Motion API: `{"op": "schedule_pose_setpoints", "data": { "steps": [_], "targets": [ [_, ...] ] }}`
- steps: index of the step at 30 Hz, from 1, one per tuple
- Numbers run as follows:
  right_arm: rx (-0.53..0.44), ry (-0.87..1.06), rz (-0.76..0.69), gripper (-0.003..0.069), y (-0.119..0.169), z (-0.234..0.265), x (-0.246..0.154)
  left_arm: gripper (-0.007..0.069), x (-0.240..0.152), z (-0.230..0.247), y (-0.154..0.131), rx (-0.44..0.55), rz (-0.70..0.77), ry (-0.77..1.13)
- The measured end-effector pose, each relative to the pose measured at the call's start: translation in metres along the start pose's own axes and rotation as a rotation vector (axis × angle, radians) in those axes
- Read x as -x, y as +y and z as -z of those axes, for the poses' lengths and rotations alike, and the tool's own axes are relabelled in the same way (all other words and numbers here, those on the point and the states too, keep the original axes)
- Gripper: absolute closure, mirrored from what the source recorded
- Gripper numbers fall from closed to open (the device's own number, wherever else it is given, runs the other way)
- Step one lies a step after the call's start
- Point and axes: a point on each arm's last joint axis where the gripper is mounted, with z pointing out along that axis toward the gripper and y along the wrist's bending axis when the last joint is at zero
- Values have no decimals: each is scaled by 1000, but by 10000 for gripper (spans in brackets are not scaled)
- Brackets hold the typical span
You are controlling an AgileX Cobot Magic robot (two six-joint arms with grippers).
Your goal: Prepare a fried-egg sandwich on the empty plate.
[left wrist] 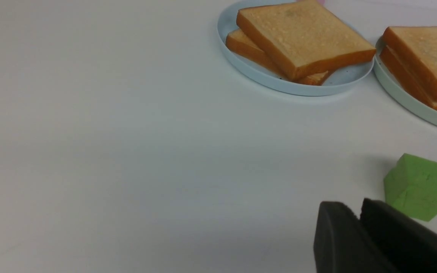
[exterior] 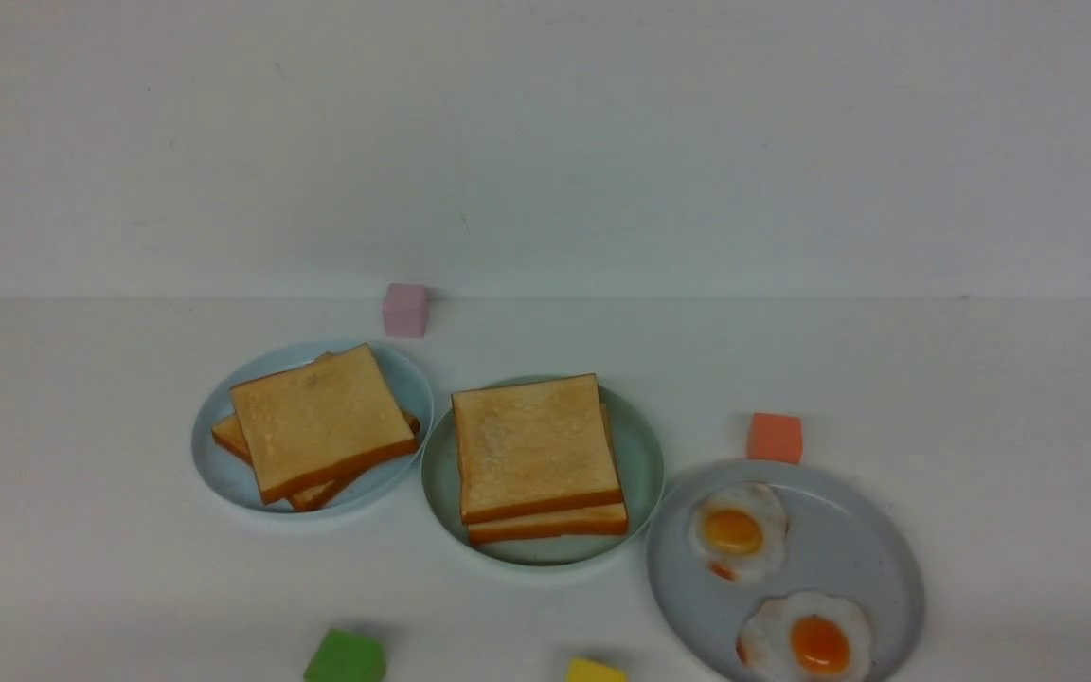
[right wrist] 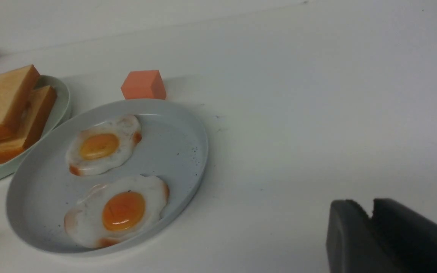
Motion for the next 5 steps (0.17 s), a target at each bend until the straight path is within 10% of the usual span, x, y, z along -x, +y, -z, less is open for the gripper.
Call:
{"op": "schedule_pose_setpoints", "data": {
  "steps": [5],
  "targets": [
    [0,0,0,536,0,0,0,523,0,0,0,0,0,0]
  ]
}}
